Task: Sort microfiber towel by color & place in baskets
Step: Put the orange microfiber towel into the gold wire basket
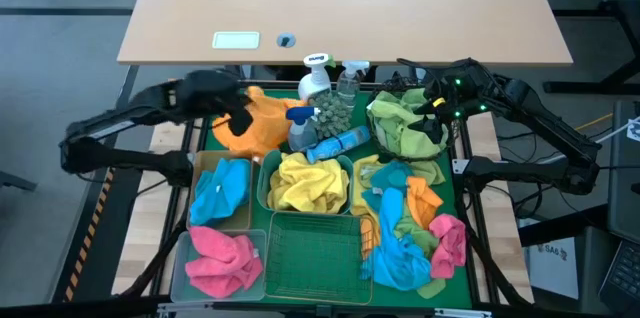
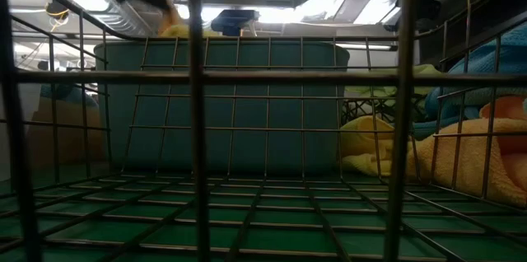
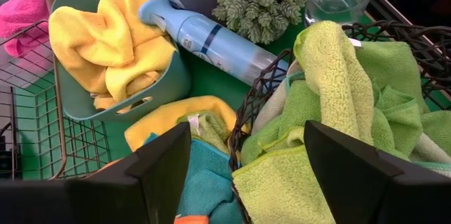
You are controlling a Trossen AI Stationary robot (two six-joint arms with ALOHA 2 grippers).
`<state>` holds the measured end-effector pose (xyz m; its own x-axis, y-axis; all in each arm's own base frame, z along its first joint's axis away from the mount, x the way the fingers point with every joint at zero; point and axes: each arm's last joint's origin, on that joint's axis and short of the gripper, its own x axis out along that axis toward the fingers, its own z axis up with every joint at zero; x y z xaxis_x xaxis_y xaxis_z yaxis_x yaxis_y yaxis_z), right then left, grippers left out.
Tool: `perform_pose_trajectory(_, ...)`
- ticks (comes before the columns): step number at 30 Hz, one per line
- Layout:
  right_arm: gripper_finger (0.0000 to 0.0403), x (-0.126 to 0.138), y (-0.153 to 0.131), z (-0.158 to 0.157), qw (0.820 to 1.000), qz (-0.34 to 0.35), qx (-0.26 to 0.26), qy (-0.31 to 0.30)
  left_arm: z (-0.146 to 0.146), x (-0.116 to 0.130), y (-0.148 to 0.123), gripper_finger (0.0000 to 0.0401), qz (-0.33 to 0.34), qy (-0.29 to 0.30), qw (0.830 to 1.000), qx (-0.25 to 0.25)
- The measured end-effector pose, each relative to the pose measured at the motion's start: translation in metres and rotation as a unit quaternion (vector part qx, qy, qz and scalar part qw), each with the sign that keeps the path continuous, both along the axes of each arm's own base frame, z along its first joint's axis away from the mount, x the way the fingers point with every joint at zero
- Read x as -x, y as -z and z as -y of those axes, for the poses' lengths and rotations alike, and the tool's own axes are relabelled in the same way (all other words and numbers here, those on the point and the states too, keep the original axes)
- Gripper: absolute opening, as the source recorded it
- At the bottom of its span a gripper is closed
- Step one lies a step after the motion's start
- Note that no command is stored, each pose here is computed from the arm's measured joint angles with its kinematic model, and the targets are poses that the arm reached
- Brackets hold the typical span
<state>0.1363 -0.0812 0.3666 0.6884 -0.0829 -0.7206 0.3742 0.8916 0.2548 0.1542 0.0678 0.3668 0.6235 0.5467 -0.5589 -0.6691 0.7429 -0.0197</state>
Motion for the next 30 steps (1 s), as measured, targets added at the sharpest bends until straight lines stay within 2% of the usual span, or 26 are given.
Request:
perform_pose_trajectory(5,0.0276,0.000,0.000,0.000,1.000,0.000,0.000,0.000,0.023,0.014,-0.051,0.0000,0.107,0.042,0.993,-0.010)
perform_pose_trajectory(9,0.0276,0.000,0.000,0.000,1.000,0.000,0.000,0.000,0.039,0.015,-0.081,0.0000,0.174,0.095,0.980,-0.018)
perform_pose_trajectory(11,0.0276,0.000,0.000,0.000,1.000,0.000,0.000,0.000,0.047,0.012,-0.091,0.0000,0.209,0.135,0.968,-0.016)
perform_pose_trajectory(15,0.0276,0.000,0.000,0.000,1.000,0.000,0.000,0.000,0.063,0.000,-0.106,0.0000,0.286,0.221,0.932,-0.007)
perform_pose_trajectory(19,0.0276,0.000,0.000,0.000,1.000,-0.001,-0.001,0.000,0.080,-0.016,-0.113,0.0000,0.333,0.272,0.903,0.001)
perform_pose_trajectory(23,0.0276,0.001,0.001,0.000,1.000,-0.005,-0.004,0.000,0.100,-0.036,-0.113,0.0000,0.349,0.312,0.884,0.013)
perform_pose_trajectory(30,0.0276,0.001,0.002,-0.001,1.000,-0.006,-0.027,0.013,0.139,-0.082,-0.088,0.0000,0.301,0.363,0.881,0.036)
